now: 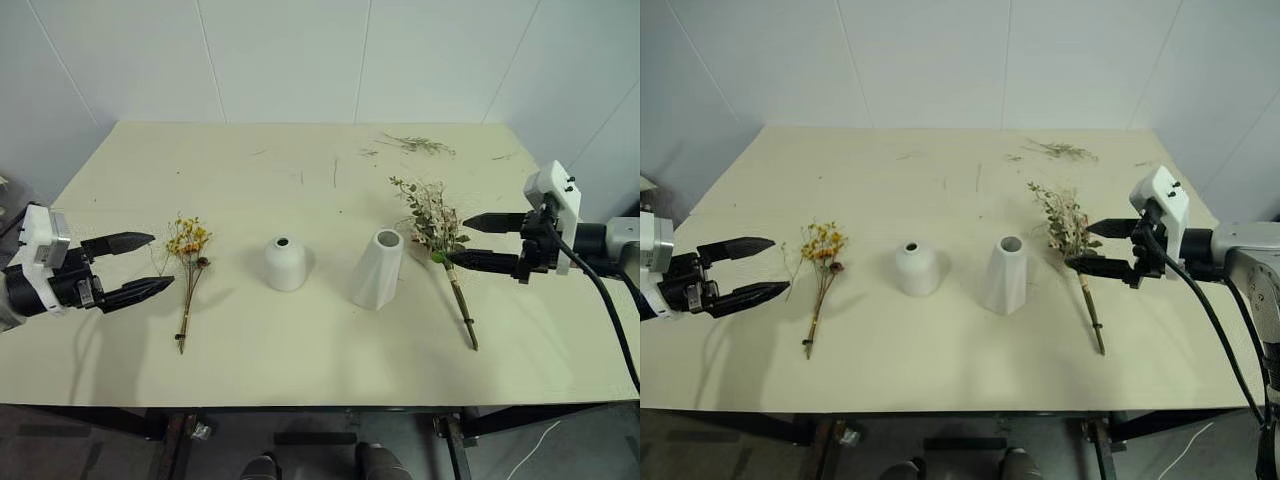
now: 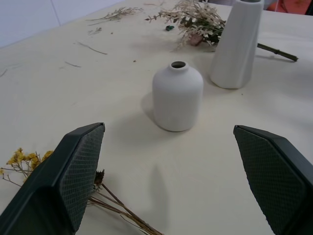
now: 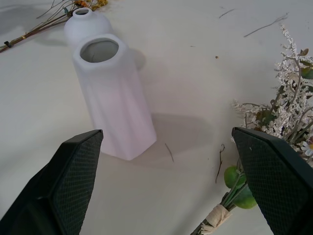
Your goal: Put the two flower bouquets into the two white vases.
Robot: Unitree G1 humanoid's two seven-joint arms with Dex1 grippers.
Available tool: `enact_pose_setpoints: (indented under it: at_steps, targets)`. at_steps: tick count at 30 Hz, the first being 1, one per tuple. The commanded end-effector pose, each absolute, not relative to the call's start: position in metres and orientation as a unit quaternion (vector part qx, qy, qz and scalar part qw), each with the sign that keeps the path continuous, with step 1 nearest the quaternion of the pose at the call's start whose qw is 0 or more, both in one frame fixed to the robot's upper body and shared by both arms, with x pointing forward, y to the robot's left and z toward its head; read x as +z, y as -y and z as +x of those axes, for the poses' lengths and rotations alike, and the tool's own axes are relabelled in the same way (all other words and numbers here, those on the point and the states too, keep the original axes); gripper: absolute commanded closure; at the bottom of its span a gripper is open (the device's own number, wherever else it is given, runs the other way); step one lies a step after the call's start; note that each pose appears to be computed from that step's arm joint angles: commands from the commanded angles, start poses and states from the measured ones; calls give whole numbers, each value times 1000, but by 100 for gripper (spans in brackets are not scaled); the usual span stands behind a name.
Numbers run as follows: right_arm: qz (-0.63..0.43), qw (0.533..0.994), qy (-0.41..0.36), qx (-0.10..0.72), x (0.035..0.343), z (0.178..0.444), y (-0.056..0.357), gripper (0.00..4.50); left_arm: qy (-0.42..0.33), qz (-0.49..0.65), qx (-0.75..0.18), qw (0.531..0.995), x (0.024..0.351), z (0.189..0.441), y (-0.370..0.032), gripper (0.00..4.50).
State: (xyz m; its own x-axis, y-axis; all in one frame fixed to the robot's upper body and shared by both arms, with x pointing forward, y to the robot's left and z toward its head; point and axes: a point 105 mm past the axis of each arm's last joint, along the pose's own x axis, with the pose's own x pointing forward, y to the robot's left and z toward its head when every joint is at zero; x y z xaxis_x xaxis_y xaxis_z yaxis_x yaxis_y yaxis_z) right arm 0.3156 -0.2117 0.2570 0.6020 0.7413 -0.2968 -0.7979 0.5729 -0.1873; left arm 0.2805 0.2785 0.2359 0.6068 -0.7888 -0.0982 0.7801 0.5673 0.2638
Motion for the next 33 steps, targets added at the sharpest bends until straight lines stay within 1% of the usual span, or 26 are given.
enact_pose_setpoints:
  at_steps: [1, 4, 11, 15, 18, 19, 21, 23, 25, 30, 33]
  targets:
    - [-163, 887, -58, 428, 275, 309, 213, 4, 34, 154, -447, 880, 245, 282, -274, 0]
    - [-161, 891, -53, 422, 274, 308, 215, 4, 44, 150, -450, 879, 247, 285, -272, 0]
    - [-168, 888, -50, 424, 277, 304, 214, 4, 41, 147, -461, 874, 244, 292, -267, 0]
    - [-193, 859, 32, 473, 299, 296, 197, 4, 52, 150, -417, 895, 250, 295, -261, 0]
    - [-194, 842, 29, 503, 295, 294, 190, 4, 80, 148, -369, 914, 258, 296, -268, 0]
    - [-189, 835, 40, 515, 296, 294, 188, 4, 72, 143, -346, 925, 256, 297, -270, 0]
    - [-192, 824, 50, 530, 296, 295, 187, 4, 26, 124, -303, 945, 248, 300, -271, 0]
    - [-194, 818, 54, 539, 297, 297, 184, 4, 9, 113, -292, 950, 245, 299, -268, 0]
    - [-188, 808, 65, 554, 300, 296, 182, 4, -19, 99, -260, 960, 240, 304, -265, 0]
    - [-192, 813, 48, 547, 298, 306, 192, 4, -88, 100, -230, 964, 230, 304, -245, 0]
    - [-186, 814, 53, 548, 298, 311, 189, 4, -100, 92, -217, 967, 228, 304, -238, 0]
